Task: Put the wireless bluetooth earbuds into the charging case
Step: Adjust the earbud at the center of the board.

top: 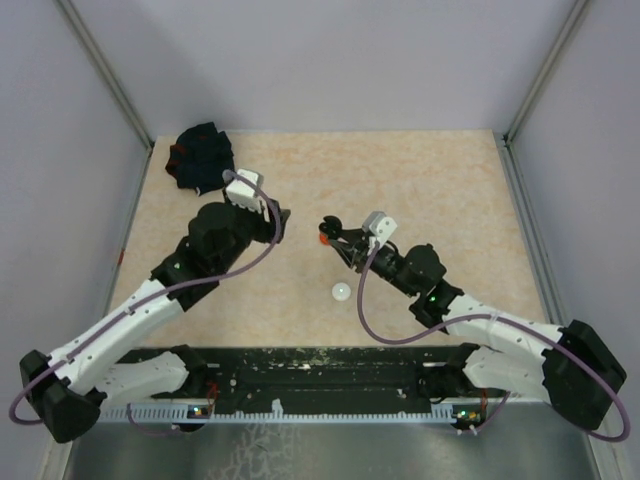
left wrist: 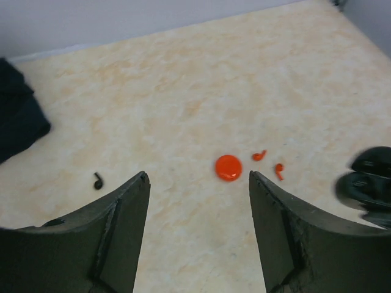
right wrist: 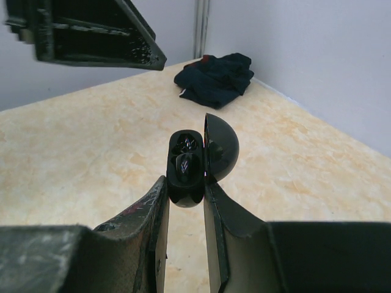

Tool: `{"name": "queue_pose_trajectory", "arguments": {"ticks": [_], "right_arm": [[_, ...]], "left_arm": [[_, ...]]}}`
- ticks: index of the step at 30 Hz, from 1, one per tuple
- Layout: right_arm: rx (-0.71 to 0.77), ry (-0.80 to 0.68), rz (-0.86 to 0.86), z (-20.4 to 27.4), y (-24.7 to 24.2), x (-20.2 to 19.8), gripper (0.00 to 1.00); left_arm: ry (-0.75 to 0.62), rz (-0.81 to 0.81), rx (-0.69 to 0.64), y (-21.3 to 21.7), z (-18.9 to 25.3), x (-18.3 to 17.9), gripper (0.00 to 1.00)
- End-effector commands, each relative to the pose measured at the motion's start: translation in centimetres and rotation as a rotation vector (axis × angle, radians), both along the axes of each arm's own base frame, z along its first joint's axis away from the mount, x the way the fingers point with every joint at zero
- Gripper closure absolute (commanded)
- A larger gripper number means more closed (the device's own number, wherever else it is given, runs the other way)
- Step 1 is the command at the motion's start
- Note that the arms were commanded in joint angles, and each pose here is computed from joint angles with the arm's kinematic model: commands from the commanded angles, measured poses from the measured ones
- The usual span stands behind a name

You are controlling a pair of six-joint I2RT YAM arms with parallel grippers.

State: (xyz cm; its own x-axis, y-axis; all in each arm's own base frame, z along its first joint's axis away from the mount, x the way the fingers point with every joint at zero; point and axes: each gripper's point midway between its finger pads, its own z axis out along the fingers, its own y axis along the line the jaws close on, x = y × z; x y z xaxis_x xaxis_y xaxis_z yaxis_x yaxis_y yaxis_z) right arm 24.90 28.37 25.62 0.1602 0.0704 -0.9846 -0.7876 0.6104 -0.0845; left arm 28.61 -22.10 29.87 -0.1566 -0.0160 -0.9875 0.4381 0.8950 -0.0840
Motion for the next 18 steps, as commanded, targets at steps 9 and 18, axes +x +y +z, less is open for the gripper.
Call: {"name": "queue_pose_trajectory", "arguments": {"ticks": [9,18], "right_arm": [[0.039,-0.028,-0.033,0.7,-1.4,-0.4,1.00],[0.022,-0.029,-0.050,-0.2,-1.8,-0.2,1.00]], "left_arm": [[0.346,0.160,0.091,7.5,-10.5,6.8,0.29],[0.563,0.249,0.073,10.1,-17.4,13.4,0.31]]}}
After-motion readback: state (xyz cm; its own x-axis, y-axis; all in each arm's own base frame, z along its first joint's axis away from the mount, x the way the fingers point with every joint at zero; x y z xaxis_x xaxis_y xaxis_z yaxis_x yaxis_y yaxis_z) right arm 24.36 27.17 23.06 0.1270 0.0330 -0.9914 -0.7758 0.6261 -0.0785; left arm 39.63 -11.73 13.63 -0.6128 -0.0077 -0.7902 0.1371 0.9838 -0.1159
